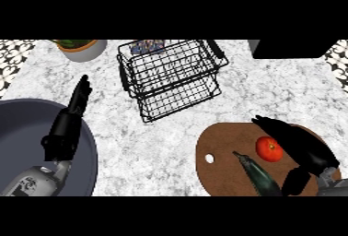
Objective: Pick the tomato from the cutting board and place it in the tiered basket
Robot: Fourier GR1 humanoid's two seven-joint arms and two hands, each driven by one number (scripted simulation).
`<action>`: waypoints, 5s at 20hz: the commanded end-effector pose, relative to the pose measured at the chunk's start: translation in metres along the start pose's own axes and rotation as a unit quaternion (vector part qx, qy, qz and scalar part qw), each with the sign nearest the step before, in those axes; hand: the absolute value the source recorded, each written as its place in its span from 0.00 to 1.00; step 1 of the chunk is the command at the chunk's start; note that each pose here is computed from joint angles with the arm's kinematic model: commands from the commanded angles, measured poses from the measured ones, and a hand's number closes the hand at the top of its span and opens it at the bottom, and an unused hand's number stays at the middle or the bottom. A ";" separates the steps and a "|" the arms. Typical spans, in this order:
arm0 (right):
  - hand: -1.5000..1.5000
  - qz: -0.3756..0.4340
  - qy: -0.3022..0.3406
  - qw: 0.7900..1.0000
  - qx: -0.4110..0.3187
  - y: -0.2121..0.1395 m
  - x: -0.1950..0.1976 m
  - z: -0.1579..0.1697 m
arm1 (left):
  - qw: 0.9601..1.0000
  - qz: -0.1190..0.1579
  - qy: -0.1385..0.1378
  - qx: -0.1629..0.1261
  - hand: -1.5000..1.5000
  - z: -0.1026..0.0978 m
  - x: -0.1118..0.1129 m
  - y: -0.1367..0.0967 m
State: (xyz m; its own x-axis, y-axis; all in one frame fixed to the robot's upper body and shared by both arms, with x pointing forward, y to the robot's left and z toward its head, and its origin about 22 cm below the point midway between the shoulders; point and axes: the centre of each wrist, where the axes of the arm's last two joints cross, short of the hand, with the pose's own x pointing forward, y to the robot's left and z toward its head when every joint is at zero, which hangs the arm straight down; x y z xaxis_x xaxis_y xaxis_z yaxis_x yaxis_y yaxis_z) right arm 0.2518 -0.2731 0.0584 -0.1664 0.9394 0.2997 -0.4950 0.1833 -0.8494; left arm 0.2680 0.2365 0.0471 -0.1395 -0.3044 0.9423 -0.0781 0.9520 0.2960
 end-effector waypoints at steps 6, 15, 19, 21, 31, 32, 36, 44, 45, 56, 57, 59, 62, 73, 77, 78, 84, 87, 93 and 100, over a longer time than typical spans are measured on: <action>1.00 -0.030 0.002 0.998 -0.052 0.027 -0.003 -0.009 | 0.998 0.059 0.027 -0.007 0.50 0.013 -0.004 -0.031; 1.00 0.051 -0.022 0.990 -0.132 0.044 -0.004 -0.030 | 0.998 0.061 0.019 -0.006 0.50 -0.006 -0.006 -0.026; 1.00 0.107 -0.007 0.987 -0.122 0.052 0.068 -0.032 | 0.998 0.058 0.023 -0.010 0.50 0.005 0.004 -0.023; 1.00 0.159 -0.005 0.982 -0.098 0.071 0.111 -0.040 | 0.999 0.049 0.020 -0.010 0.50 0.000 -0.001 -0.027; 1.00 0.209 0.077 0.963 -0.154 0.054 0.256 -0.031 | 0.998 0.055 0.021 -0.014 0.50 0.004 -0.001 -0.035; 1.00 0.213 0.076 0.960 -0.168 0.052 0.264 -0.027 | 0.998 0.052 0.026 -0.016 0.50 0.001 0.000 -0.040; 1.00 0.185 0.077 0.952 -0.230 0.011 0.284 0.000 | 0.998 0.056 0.034 -0.013 0.50 0.001 -0.002 -0.033; 1.00 0.130 0.070 0.946 -0.287 -0.059 0.300 0.029 | 0.997 0.060 0.034 -0.020 0.50 0.007 0.010 -0.036; 1.00 0.129 0.066 0.944 -0.296 -0.067 0.303 0.033 | 0.998 0.054 0.033 -0.007 0.50 -0.004 0.001 -0.028; 1.00 0.001 0.054 0.955 -0.293 -0.129 0.324 0.013 | 0.998 0.054 0.024 -0.006 0.50 -0.009 0.004 -0.034; 1.00 0.003 0.044 0.954 -0.296 -0.153 0.327 0.012 | 0.998 0.054 0.021 -0.019 0.50 -0.003 0.004 -0.041; 1.00 0.001 0.049 0.952 -0.304 -0.155 0.333 0.003 | 0.998 0.063 0.024 -0.018 0.50 0.001 -0.001 -0.045; 1.00 -0.008 0.072 0.946 -0.315 -0.161 0.341 -0.012 | 0.998 0.055 0.019 -0.015 0.50 -0.003 0.000 -0.032; 1.00 0.054 0.106 0.941 -0.318 -0.185 0.319 -0.071 | 0.998 0.056 0.028 -0.005 0.50 0.009 0.001 -0.036; 1.00 0.033 0.116 0.948 -0.295 -0.193 0.301 -0.086 | 0.998 0.058 0.030 -0.008 0.50 0.000 0.000 -0.036; 1.00 -0.043 0.139 0.942 -0.301 -0.191 0.305 -0.088 | 0.998 0.057 0.015 -0.011 0.50 0.003 -0.001 -0.044; 0.00 -0.143 0.107 0.942 -0.285 -0.171 0.268 -0.110 | 0.998 0.058 0.021 -0.010 0.50 0.002 0.003 -0.026; 0.00 -0.193 0.078 0.930 -0.302 -0.178 0.260 -0.104 | 0.998 0.058 0.027 -0.005 0.50 -0.002 -0.002 -0.043; 0.00 -0.296 0.103 0.865 -0.392 -0.209 0.234 -0.087 | 0.998 0.060 0.031 -0.004 0.50 0.001 0.003 -0.026; 0.00 -0.387 0.138 0.814 -0.410 -0.213 0.156 -0.050 | 0.997 0.063 0.037 0.020 0.50 0.009 -0.006 -0.035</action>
State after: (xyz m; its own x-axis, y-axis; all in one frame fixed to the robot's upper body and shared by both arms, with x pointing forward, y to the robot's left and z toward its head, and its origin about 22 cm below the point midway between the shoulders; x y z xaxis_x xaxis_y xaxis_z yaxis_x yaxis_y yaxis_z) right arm 0.3828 -0.1075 0.2736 0.1517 0.5675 0.8093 0.3350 0.7408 -0.5822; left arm 0.2663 0.2324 0.0474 -0.1295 -0.2905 0.9481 -0.0976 0.9552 0.2793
